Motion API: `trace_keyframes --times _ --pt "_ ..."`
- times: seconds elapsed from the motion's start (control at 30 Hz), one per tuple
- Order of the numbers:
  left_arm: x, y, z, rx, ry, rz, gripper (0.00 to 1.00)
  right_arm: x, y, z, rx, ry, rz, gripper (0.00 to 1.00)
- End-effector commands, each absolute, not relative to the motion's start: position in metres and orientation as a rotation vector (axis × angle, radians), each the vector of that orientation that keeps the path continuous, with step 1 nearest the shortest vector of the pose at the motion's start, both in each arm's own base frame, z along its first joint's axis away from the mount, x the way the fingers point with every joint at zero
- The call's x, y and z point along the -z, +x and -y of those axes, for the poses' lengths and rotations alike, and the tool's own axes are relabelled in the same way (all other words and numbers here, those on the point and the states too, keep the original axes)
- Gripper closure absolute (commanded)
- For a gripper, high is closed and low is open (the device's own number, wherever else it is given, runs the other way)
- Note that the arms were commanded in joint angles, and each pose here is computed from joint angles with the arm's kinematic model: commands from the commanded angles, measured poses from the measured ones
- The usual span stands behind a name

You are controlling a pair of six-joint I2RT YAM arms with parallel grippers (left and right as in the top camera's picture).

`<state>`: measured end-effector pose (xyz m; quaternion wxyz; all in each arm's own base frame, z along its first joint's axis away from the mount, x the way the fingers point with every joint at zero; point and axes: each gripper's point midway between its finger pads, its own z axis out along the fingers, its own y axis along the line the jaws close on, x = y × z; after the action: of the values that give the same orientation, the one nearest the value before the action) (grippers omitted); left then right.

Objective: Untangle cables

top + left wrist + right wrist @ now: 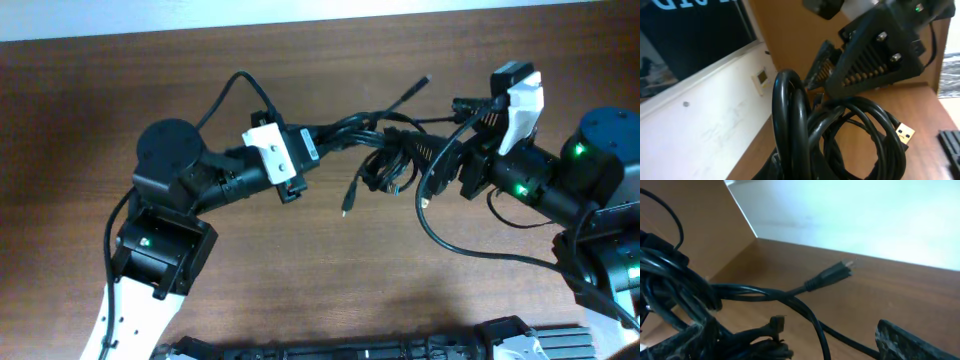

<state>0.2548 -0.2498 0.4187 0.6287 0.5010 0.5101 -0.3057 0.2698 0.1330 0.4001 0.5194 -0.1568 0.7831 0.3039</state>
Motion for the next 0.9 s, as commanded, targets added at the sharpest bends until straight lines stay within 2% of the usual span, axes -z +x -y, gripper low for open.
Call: trace_keyframes --times 0.0,0.17,0.4,0.57,0.7,0.87 --pt "-0.426 0.248 0.254 0.747 1.168 -1.146 1.0 -0.393 0.264 -0.135 -0.754 -0.387 -1.907 0.01" --pt "-0.413 0.254 0.258 0.776 1.176 -1.191 1.0 -0.374 0.26 -0.136 -0.79 -0.348 -2.005 0.0" --pt "-0.408 0.253 0.258 0.791 1.187 -1.207 1.0 -0.325 0.248 -0.134 -0.947 -0.021 -2.317 0.14" --pt "-0.425 0.242 0.261 0.807 1.221 -1.086 1.0 -0.289 0.236 -0.124 -0.881 0.084 -2.506 0.14" --pt "-0.439 0.238 0.262 0.786 1.227 -0.995 1.0 -0.277 0.238 -0.122 -0.855 0.103 -2.559 0.14" --pt "-0.45 0.223 0.262 0.807 1.262 -0.908 1.0 -0.253 0.239 -0.09 -0.591 0.214 -2.645 0.14"
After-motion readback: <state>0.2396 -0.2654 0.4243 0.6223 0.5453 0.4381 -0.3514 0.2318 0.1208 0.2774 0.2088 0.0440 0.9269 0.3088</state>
